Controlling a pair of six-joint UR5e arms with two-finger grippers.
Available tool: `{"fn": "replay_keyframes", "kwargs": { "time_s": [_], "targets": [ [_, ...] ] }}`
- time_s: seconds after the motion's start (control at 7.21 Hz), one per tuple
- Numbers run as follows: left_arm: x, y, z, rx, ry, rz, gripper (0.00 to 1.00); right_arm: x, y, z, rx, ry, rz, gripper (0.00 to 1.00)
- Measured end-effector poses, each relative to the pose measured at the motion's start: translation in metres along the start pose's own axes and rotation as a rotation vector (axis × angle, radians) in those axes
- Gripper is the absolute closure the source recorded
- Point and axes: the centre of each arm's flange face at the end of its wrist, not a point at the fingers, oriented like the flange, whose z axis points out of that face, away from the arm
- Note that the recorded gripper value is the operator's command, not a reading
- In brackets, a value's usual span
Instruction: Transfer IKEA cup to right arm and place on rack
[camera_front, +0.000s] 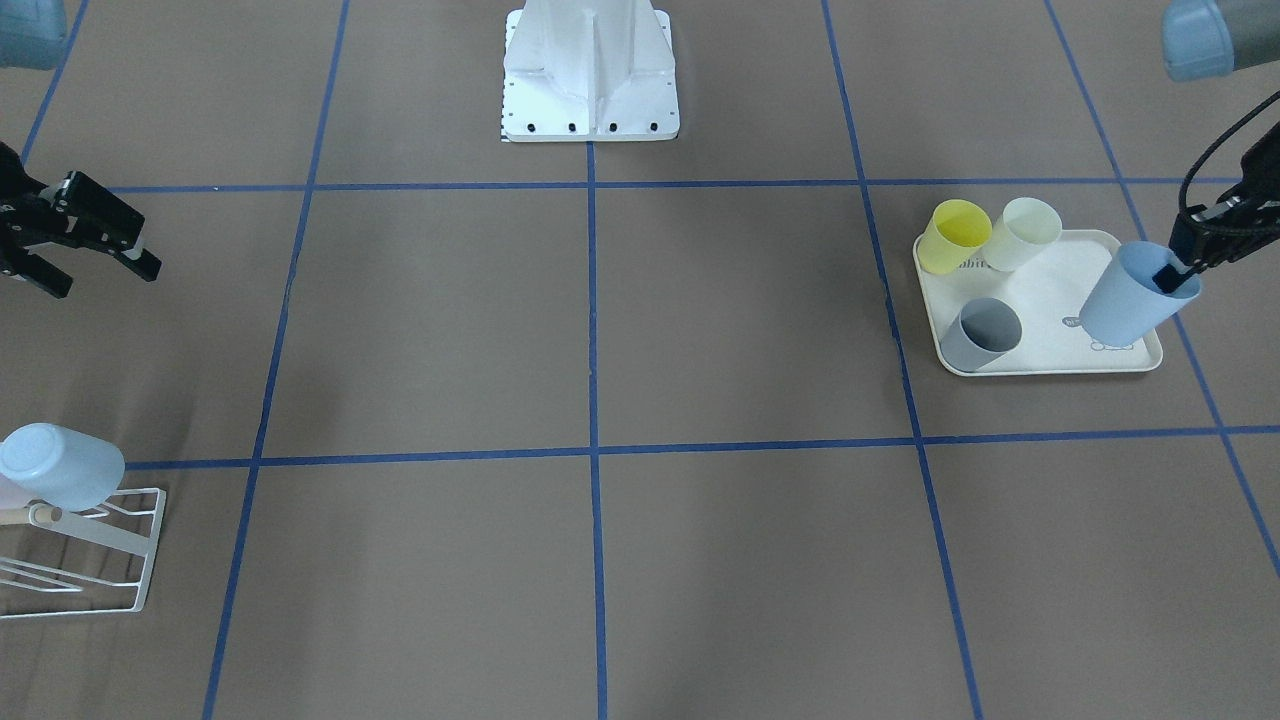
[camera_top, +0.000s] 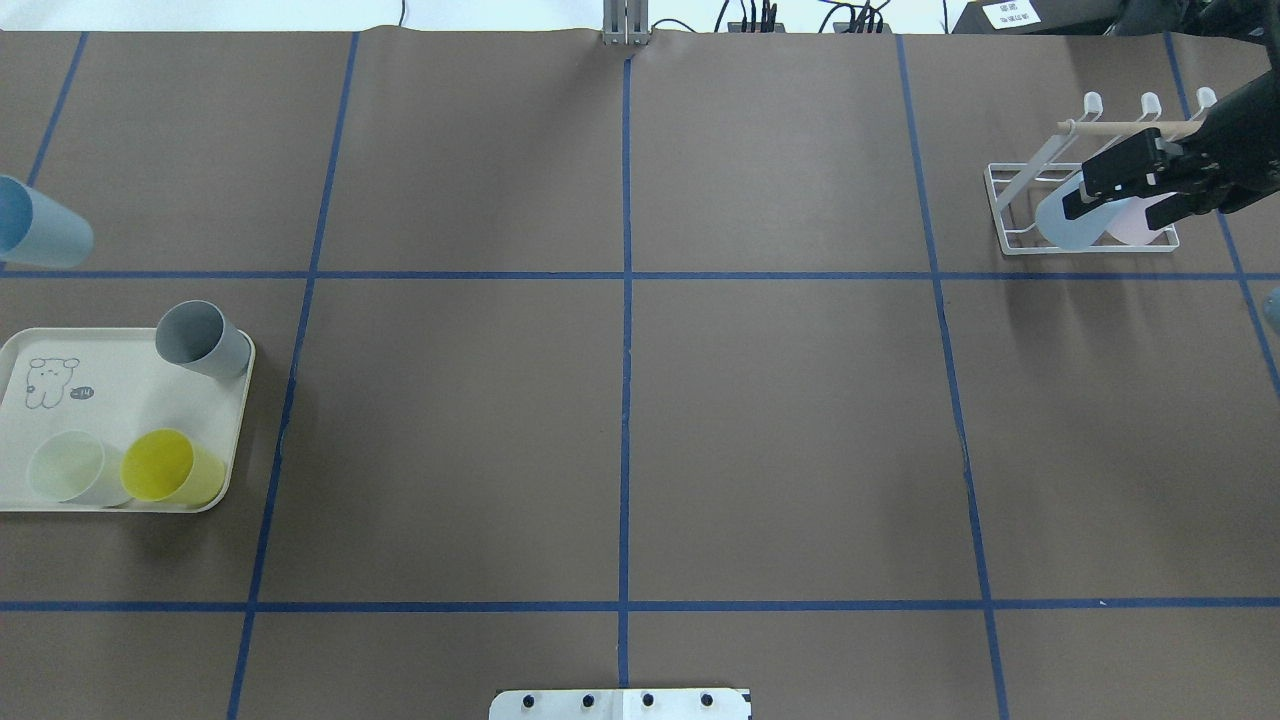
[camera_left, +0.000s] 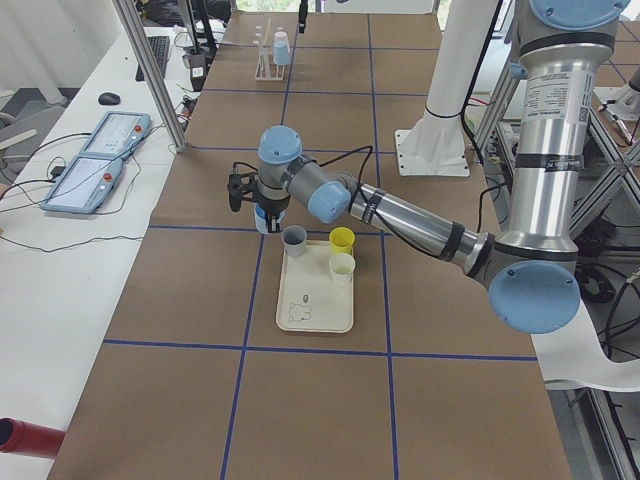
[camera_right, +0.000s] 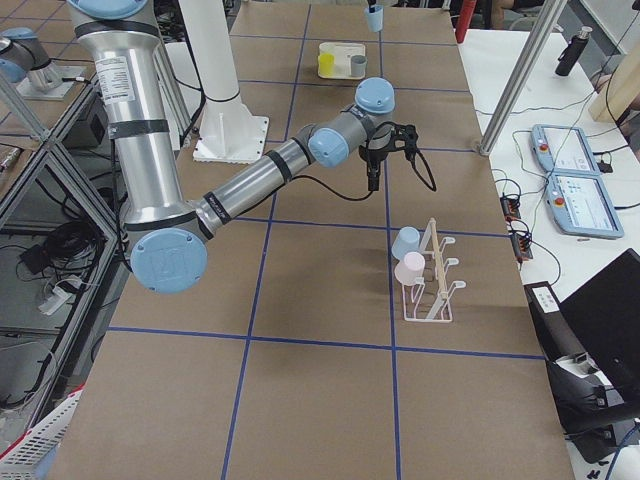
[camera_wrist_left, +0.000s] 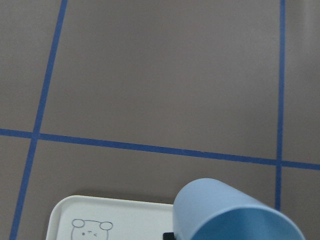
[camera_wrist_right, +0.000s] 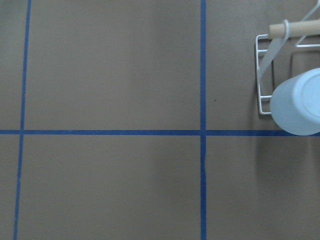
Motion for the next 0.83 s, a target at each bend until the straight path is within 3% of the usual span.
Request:
{"fn": "replay_keyframes", "kwargs": {
  "time_s": [0.28,0.55,0.83],
  "targets": [
    [0.084,0.035,-0.004,-0.074,0.118,-0.091,1.00,-0.038,0.019,0.014,0.027,-0.107,0.069,0.01],
    [0.167,0.078,0.010,-0.201,0.223,-0.146,1.00,-0.074,0.045,0.024,0.035,-0.246,0.113,0.01],
    [0.242,0.126,0.021,-0.259,0.358,-0.186,1.00,-0.099,0.070,0.021,0.025,-0.403,0.111,0.01]
  ]
}}
